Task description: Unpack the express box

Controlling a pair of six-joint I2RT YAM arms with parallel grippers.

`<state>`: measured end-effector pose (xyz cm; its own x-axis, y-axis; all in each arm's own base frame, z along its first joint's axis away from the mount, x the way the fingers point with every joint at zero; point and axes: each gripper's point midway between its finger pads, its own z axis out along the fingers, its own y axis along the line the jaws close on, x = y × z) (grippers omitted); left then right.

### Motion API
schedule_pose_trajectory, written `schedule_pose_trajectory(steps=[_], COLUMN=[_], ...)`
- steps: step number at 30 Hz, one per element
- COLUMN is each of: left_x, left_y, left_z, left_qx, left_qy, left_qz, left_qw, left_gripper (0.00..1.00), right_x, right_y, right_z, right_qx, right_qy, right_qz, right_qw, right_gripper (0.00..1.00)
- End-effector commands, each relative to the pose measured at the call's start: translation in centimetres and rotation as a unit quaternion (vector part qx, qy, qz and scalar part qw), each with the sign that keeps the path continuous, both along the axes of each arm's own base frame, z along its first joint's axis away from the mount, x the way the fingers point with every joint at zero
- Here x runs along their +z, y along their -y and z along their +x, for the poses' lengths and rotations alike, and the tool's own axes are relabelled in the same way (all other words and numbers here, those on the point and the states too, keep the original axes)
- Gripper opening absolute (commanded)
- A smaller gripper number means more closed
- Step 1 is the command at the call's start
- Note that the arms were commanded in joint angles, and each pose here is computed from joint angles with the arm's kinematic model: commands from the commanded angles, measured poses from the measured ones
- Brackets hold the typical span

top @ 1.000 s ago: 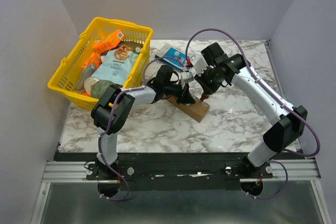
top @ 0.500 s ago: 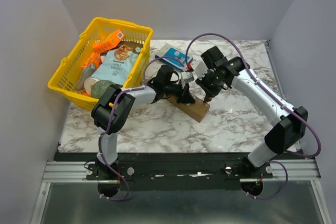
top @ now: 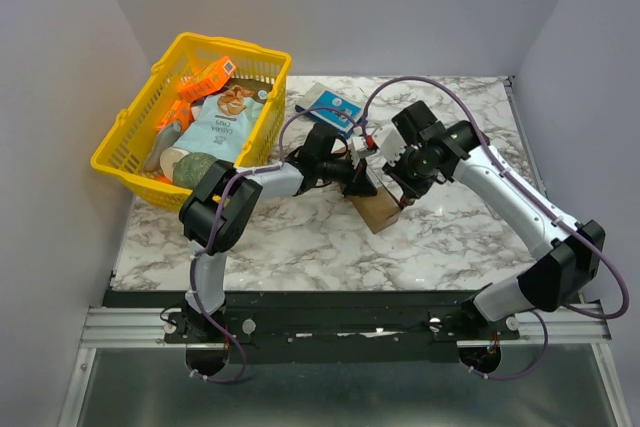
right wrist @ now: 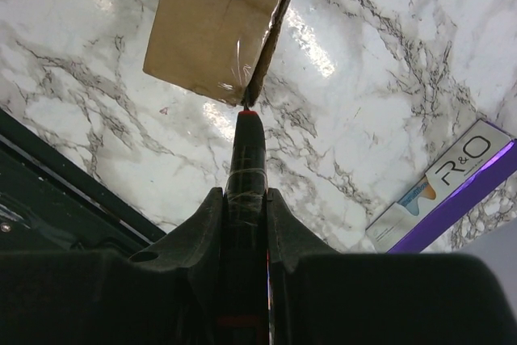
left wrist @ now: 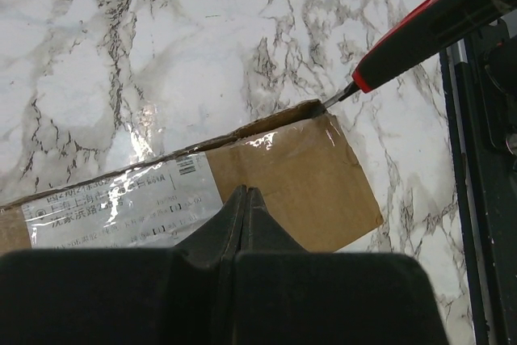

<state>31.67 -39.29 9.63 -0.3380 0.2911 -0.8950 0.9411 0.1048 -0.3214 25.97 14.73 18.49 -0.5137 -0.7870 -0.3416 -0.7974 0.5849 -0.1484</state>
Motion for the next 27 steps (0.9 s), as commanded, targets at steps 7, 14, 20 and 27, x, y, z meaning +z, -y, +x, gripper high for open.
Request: schedule_pose_trajectory(steps=[7, 14, 20, 27], left_x=[-4.2, -0.5, 6.3, 5.0], left_y=[-2.2, -2.1, -3.4, -9.2], left_z=[-0.1, -0.5, 0.0, 2.0], left_qx=[0.016, -0.022, 0.0, 0.085], left_qy=[-0.014, 0.023, 0.076, 0.096], left_qz=[0.064, 0.05, 0.032, 0.166], left_qw=[0.998, 0.998, 0.997, 0.978], left_gripper=[0.0, 0.0, 0.17, 0.0], right_x=[2.1, 7.6, 4.7, 0.9], right_y=[-3.3, -5.0, -1.4, -0.2], right_z=[5.7, 9.1, 10.4, 8.3], right_qx=[-0.027, -0.047, -0.073, -0.036], right_qy=[0.024, 0.103, 0.1, 0.049], right_qz=[0.005, 0.052, 0.01, -0.012], right_qw=[0.999, 0.992, 0.992, 0.998], right_gripper=[0.0, 0.0, 0.0, 0.0])
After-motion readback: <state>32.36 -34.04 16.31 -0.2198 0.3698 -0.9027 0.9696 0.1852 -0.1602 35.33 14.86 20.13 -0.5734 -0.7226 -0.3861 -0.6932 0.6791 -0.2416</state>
